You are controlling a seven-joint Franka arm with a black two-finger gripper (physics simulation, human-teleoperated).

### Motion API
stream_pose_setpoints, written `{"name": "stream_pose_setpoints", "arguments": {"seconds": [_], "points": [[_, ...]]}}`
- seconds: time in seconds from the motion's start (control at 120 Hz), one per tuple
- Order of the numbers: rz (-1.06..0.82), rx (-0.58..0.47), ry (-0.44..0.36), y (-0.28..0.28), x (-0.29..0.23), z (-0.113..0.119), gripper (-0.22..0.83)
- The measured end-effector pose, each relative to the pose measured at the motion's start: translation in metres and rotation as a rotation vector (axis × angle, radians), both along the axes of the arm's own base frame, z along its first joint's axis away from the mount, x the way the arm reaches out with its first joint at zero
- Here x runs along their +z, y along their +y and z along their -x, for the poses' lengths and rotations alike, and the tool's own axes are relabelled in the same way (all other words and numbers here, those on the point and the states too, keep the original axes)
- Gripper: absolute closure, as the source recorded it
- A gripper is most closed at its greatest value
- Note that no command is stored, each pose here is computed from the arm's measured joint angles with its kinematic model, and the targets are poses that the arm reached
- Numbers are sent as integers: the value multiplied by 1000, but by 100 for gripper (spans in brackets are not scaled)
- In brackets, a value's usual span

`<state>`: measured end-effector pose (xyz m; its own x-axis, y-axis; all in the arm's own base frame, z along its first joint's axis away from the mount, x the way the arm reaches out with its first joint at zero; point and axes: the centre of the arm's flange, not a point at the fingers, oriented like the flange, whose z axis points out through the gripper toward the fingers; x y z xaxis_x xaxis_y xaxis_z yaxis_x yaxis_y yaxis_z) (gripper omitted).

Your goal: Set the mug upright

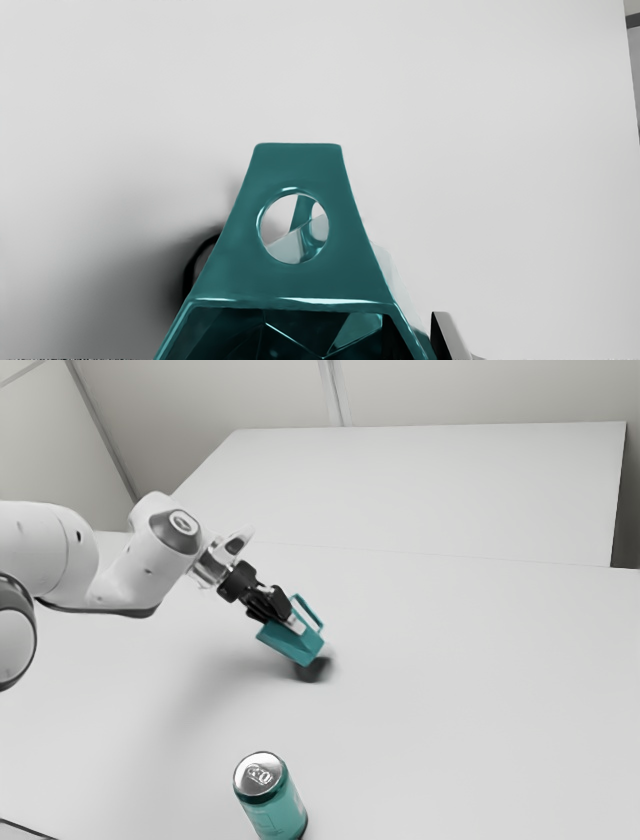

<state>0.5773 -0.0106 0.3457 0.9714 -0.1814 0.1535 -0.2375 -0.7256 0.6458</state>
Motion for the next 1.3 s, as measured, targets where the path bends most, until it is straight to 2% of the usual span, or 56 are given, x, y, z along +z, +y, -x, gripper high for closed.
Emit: {"name": "stream_pose_setpoints", "arguments": {"seconds": [0.292,0.6,0.9,1.017,1.3], "points": [[-222,-100,-54,3,6,-4,78],[-492,-303,-149,-33,30,-6,78],[-652,-395,-148,-42,22,1,78],[-678,-419,-123,-48,5,15,78],[-730,-411,-89,-42,-14,37,78]]}}
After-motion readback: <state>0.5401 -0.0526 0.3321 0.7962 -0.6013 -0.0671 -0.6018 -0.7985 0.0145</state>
